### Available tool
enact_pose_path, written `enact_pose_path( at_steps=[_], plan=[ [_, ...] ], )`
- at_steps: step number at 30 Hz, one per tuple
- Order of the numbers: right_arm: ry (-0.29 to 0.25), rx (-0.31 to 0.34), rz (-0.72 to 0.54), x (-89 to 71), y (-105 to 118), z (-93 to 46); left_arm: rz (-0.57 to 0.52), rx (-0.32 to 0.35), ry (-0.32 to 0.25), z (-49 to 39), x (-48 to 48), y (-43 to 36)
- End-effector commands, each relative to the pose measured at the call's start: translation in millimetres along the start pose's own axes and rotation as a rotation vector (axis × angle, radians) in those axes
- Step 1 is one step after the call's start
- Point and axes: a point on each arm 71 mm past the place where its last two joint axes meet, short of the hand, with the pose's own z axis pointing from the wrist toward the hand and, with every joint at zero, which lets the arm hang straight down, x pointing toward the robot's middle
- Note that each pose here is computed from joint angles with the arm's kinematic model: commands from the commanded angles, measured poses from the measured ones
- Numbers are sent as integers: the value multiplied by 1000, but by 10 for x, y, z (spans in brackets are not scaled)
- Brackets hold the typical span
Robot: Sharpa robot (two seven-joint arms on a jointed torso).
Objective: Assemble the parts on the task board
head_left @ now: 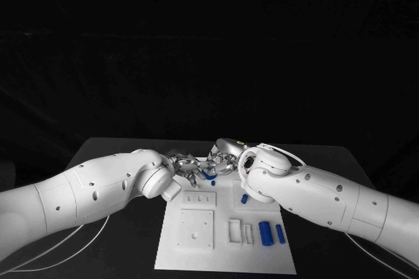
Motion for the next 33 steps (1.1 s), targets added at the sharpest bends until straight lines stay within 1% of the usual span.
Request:
enact_pose_path(
  at_steps=[1,9,14,20,26,33],
  plan=[
    [12,-6,-16,17,24,10,6,17,25,0,48,-25],
    [11,10,-12,26,-31,32,-5,55,26,-20,63,-27],
    [13,13,-6,29,-45,39,-11,65,25,-27,63,-25],
    [15,19,0,33,-69,46,-20,66,19,-29,54,-20],
    [14,21,3,36,-84,45,-19,57,27,-31,56,-10],
    [-6,6,26,18,-108,27,-7,54,26,-29,43,3]
  ],
)
